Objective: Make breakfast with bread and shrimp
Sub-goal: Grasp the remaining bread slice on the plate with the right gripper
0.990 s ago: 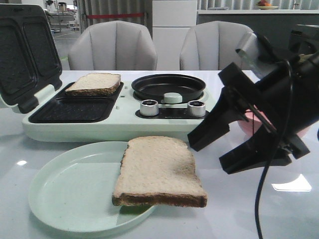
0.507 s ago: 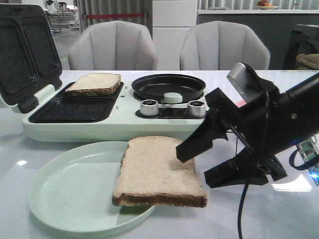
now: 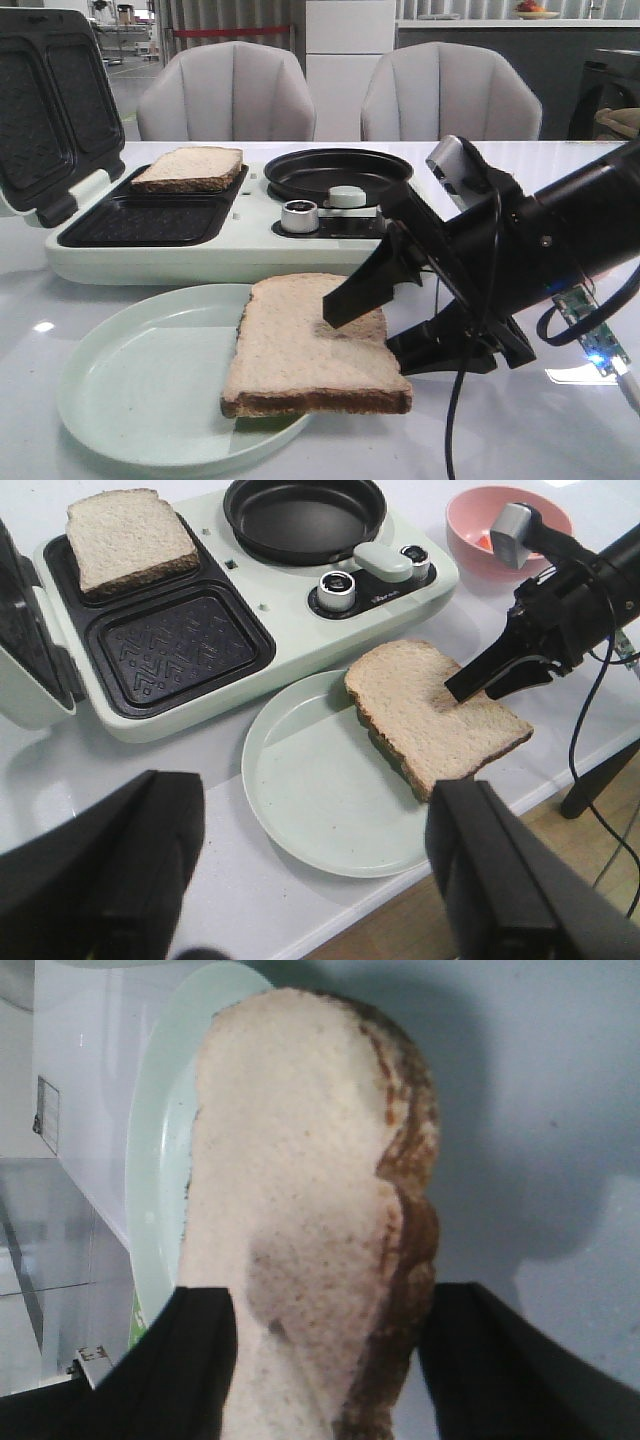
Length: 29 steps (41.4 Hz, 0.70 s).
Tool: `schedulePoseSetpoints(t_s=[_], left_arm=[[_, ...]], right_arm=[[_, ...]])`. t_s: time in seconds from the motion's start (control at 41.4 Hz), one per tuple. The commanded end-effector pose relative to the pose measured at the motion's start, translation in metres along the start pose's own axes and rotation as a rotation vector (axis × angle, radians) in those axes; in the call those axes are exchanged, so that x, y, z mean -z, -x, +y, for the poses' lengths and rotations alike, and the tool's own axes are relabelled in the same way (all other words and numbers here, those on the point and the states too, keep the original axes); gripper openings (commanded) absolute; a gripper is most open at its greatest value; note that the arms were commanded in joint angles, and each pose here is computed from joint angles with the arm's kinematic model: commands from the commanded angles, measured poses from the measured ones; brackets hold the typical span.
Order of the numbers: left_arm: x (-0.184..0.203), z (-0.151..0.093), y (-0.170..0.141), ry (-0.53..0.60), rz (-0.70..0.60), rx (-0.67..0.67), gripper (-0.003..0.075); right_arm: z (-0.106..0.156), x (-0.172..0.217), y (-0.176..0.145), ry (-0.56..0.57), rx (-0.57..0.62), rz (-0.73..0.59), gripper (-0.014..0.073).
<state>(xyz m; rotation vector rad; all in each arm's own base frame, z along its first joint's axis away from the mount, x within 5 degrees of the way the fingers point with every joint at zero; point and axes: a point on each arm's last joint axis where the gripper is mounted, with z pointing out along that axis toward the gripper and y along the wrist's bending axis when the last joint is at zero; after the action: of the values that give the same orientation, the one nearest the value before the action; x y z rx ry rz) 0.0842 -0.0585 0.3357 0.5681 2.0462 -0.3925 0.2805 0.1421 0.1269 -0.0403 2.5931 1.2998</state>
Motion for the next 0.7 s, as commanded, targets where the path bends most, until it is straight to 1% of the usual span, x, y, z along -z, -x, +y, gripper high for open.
schedulePoseSetpoints(t_s=[0.0,0.048,0.121,0.217,0.29,0.459,0.676], left_arm=[[0.005,-0.002,0.014,-0.015,-0.108,-0.003,0.0521],[0.005,-0.002,0.014,-0.015,-0.108,-0.003,0.0521],[0.005,-0.002,0.014,-0.015,-0.108,-0.003,0.0521],[0.005,-0.002,0.014,-0.015,-0.108,-0.003,0.0521],[0.005,-0.002,0.014,-0.015,-0.108,-0.003,0.0521],[0.005,-0.002,0.014,-0.015,-0.108,-0.003,0.0521],[0.005,-0.002,0.014,-0.015,-0.108,-0.003,0.0521]], right_arm=[[0.018,0.008,0.008,0.076,0.044,-0.035,0.0381],[0.018,0.008,0.008,0.075,0.044,-0.035,0.0314],[0.018,0.008,0.008,0.074,0.044,-0.036,0.0249],[0.018,0.008,0.008,0.075,0.041,-0.038,0.0193],[0.018,0.008,0.009,0.076,0.039,-0.04,0.0169],[0.021,0.01,0.009,0.089,0.048,-0.042,0.0166],[0.039,0.023,0.01,0.123,0.105,-0.075,0.0166]])
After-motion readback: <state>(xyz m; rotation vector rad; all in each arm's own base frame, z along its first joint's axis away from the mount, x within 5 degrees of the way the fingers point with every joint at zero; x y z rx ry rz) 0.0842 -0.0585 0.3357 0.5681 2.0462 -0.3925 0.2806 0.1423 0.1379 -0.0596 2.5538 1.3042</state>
